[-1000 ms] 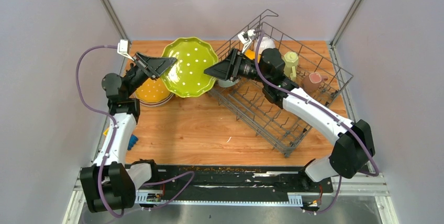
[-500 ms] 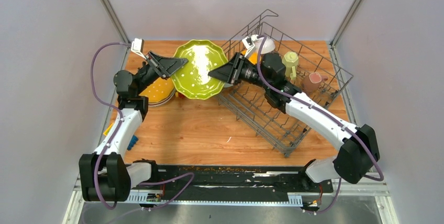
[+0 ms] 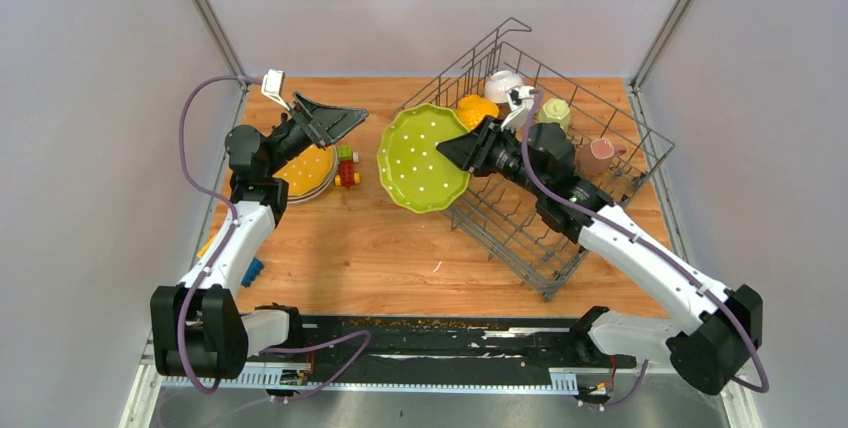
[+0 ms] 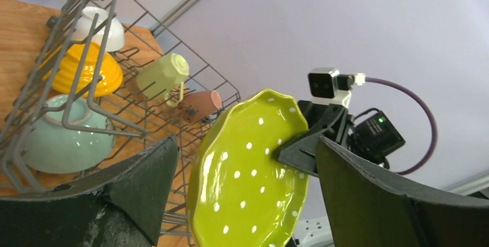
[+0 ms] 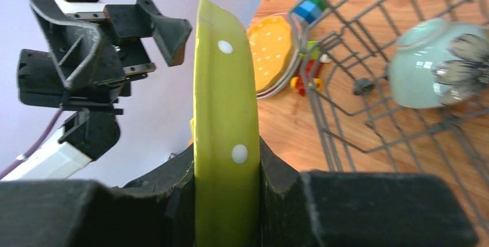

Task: Load the mixed dishes into the dish rack
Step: Pick up the plate at the center of the board.

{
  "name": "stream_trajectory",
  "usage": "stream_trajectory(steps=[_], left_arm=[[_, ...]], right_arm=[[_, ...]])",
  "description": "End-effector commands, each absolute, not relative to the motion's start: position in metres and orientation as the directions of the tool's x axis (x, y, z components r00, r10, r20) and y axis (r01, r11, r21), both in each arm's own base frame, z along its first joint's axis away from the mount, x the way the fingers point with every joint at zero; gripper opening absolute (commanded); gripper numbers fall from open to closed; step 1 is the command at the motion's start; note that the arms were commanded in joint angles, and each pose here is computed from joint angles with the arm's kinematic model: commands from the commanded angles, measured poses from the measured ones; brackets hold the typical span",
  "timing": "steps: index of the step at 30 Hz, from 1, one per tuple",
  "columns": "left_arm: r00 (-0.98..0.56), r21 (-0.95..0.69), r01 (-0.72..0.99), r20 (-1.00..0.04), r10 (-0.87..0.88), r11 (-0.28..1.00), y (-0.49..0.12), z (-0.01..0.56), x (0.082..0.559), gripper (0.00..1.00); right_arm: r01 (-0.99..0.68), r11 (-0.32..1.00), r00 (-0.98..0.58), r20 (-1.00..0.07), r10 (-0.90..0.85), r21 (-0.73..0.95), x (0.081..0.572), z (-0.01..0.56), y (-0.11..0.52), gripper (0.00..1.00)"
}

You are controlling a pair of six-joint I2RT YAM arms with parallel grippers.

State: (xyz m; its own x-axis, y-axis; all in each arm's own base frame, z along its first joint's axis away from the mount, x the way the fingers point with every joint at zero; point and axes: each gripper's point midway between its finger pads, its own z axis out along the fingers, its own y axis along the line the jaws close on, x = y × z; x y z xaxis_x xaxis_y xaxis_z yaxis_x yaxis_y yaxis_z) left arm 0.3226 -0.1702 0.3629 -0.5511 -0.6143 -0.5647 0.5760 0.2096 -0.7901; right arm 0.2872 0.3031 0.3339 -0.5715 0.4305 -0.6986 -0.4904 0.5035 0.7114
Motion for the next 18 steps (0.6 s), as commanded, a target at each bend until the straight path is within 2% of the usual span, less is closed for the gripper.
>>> stream_trajectory(steps=[1,10,18], left_arm=[[-0.506,-0.743,0.613,-0.630,-0.589,0.268,-0.170,0.370,0.325,0.97],[-0.515,-0.752,0.587,-0.632,-0.579,0.299,-0.169,0.361,0.330,1.00],[-0.512,-0.744,0.568,-0.654,-0.557,0.352,-0.167,0.354,0.331,1.00]], right_arm=[[-0.550,0.521,-0.315,-0.740,0.594,0.652,0.284,0.417,0.259,0.00],[-0.432,0.654,-0.141,-0.763,0.631,0.621,0.276,0.428,0.198,0.00],[-0.184,0.824,-0.069,-0.843,0.533,0.536,0.287,0.410,0.147,0.00]])
